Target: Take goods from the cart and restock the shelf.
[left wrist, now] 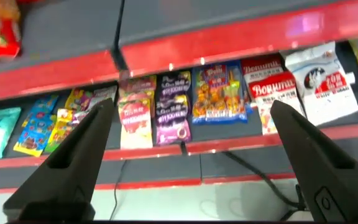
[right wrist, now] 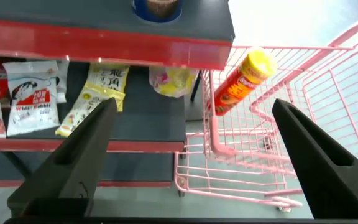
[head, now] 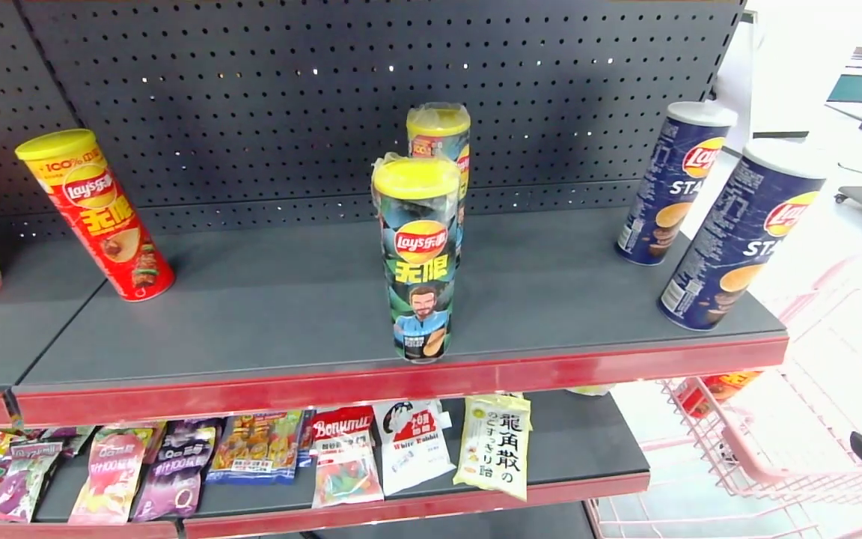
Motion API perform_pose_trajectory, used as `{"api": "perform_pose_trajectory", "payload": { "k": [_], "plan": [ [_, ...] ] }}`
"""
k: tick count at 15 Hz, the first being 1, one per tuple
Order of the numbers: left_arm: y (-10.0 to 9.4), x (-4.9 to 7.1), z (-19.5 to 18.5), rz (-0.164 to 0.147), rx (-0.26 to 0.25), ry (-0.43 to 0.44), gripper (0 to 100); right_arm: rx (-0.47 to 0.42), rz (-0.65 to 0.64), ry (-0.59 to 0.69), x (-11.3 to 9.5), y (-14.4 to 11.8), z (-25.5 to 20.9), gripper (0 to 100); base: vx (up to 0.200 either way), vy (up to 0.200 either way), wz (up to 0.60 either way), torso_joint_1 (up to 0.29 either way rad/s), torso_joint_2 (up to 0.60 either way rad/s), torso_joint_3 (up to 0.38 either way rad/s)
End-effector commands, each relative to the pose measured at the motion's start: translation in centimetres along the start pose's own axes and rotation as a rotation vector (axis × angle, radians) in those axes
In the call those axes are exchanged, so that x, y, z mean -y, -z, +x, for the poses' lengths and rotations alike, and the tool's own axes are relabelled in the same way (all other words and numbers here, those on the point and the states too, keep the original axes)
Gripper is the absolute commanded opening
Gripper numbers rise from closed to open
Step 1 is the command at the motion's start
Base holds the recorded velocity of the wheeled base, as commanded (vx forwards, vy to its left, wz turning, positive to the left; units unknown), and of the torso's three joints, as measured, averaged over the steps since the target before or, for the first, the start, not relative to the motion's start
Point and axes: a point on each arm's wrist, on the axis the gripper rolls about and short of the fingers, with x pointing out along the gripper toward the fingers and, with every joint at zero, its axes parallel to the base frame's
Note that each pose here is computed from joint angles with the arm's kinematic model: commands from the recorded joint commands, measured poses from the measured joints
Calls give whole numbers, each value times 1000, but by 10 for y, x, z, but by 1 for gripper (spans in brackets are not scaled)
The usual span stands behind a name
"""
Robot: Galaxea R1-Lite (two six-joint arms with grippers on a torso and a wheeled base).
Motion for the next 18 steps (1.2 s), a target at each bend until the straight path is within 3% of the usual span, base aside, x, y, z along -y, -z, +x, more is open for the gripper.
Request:
{"api": "perform_pose_trajectory", "payload": {
  "k": [1, 4, 18],
  "plan": [
    [0, 0, 1, 2, -6, 1, 100, -1, -2, -1, 0, 0, 0, 100, -200, 0, 0, -7, -7, 2],
    [-3, 0, 1, -4, 20, -4, 100, -1, -2, 1, 0, 1, 0, 100, 0, 0, 0, 0, 0, 0],
    [-5, -1, 1, -1, 29, -11, 100, -7, -6, -8, -1, 3, 0, 100, 0, -200, 0, 6, 2, 2]
  ]
}}
